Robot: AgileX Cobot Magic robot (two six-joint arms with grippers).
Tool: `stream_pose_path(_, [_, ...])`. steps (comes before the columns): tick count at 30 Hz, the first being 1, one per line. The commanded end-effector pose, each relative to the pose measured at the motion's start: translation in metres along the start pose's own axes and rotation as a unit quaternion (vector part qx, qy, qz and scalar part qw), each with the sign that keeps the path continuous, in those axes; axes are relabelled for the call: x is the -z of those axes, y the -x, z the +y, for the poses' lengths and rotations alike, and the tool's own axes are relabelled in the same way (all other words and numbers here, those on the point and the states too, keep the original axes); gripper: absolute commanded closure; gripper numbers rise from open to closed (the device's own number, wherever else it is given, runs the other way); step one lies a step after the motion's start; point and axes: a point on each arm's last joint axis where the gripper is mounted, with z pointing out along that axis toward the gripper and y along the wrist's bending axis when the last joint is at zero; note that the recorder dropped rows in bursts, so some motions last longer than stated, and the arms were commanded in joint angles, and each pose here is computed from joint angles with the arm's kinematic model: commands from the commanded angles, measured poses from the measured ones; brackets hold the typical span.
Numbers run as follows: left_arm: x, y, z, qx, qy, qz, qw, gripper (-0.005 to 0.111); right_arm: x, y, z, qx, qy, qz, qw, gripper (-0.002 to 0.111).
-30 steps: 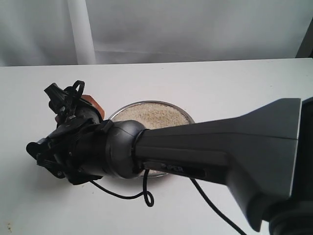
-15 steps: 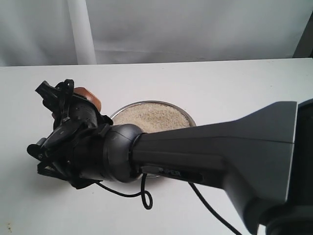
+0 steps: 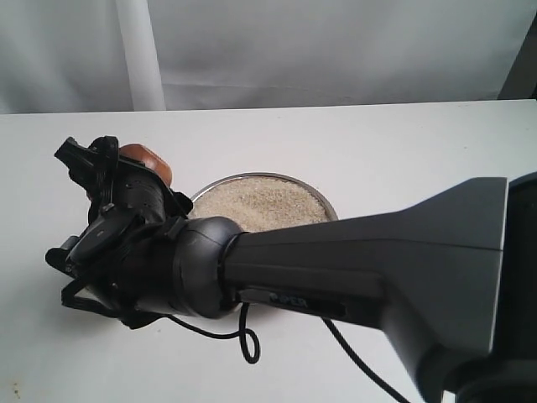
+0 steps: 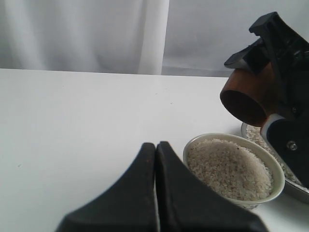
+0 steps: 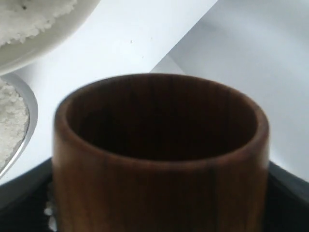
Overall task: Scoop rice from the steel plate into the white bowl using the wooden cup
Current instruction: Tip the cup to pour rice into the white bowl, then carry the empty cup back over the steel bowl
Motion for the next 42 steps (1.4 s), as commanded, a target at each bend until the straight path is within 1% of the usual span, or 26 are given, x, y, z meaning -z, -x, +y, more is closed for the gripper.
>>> stream_pose_path(1, [0.0, 0.001, 0.0, 0.004, -0.003, -0.005, 1.0, 0.107, 0.002, -0.002, -0.005, 0.009, -0.012, 0.01, 1.0, 0.108])
stream_pose_path(8, [0.0, 0.001, 0.0, 0.004, -0.003, -0.005, 1.0, 0.107, 0.005, 0.0, -0.01, 0.032, -0.032, 0.014, 0.999, 0.108])
stream_pose_path(11, [0.0, 0.001, 0.0, 0.004, -0.003, -0.005, 1.0, 0.107, 0.005, 0.001, -0.008, 0.015, -0.023, 0.011, 1.0, 0.108])
stream_pose_path(13, [0.0, 0.001, 0.0, 0.005, -0.003, -0.005, 1.0, 0.107, 0.005, 0.002, -0.004, -0.063, 0.0, 0.003, 0.998, 0.108])
stream_pose_path(14, [0.0, 0.001, 0.0, 0.005, -0.003, -0.005, 1.0, 0.107, 0.005, 0.001, -0.002, -0.142, 0.012, 0.002, 0.99, 0.108])
stream_pose_path(15, [0.0, 0.001, 0.0, 0.005, -0.003, -0.005, 1.0, 0.107, 0.005, 0.001, -0.001, -0.184, 0.017, 0.004, 0.983, 0.108])
stream_pose_path(16, [0.0, 0.001, 0.0, 0.005, -0.003, -0.005, 1.0, 0.107, 0.007, -0.006, -0.002, -0.257, 0.026, 0.015, 0.966, 0.108])
stream_pose_path(17, [0.0, 0.001, 0.0, 0.005, -0.003, -0.005, 1.0, 0.107, 0.008, -0.011, -0.004, -0.292, 0.034, 0.017, 0.956, 0.108])
stream_pose_path(18, [0.0, 0.001, 0.0, 0.005, -0.003, -0.005, 1.0, 0.107, 0.013, -0.021, -0.007, -0.344, 0.045, 0.019, 0.938, 0.108])
stream_pose_path(19, [0.0, 0.001, 0.0, 0.005, -0.003, -0.005, 1.0, 0.107, 0.016, -0.027, -0.01, -0.371, 0.051, 0.019, 0.927, 0.108])
stream_pose_path(20, [0.0, 0.001, 0.0, 0.005, -0.003, -0.005, 1.0, 0.107, 0.023, -0.042, -0.017, -0.414, 0.054, 0.021, 0.908, 0.108])
stream_pose_path(22, [0.0, 0.001, 0.0, 0.004, -0.003, -0.005, 1.0, 0.107, 0.037, -0.065, -0.028, -0.463, 0.059, 0.019, 0.884, 0.108])
stream_pose_path(24, [0.0, 0.001, 0.0, 0.004, -0.003, -0.005, 1.0, 0.107, 0.048, -0.09, -0.031, -0.466, 0.054, 0.03, 0.883, 0.108])
stream_pose_path(25, [0.0, 0.001, 0.0, 0.004, -0.003, -0.005, 1.0, 0.107, 0.053, -0.105, -0.028, -0.465, 0.053, 0.038, 0.883, 0.108])
stream_pose_path(27, [0.0, 0.001, 0.0, 0.004, -0.003, -0.005, 1.0, 0.107, 0.056, -0.127, -0.013, -0.461, 0.063, 0.058, 0.884, 0.108])
stream_pose_path(30, [0.0, 0.001, 0.0, 0.005, -0.003, -0.005, 1.0, 0.107, 0.048, -0.144, 0.006, -0.441, 0.075, 0.083, 0.89, 0.108])
stream_pose_path(33, [0.0, 0.001, 0.0, 0.005, -0.003, -0.005, 1.0, 0.107, 0.036, -0.154, 0.023, -0.413, 0.094, 0.101, 0.9, 0.108])
stream_pose_path(35, [0.0, 0.001, 0.0, 0.005, -0.003, -0.005, 1.0, 0.107, 0.025, -0.155, 0.036, -0.376, 0.108, 0.114, 0.913, 0.108])
stream_pose_path(40, [0.0, 0.001, 0.0, 0.005, -0.003, -0.005, 1.0, 0.107, -0.005, -0.15, 0.063, -0.306, 0.134, 0.136, 0.933, 0.108])
stream_pose_path(42, [0.0, 0.001, 0.0, 0.004, -0.003, -0.005, 1.0, 0.107, -0.018, -0.146, 0.075, -0.258, 0.14, 0.141, 0.946, 0.108])
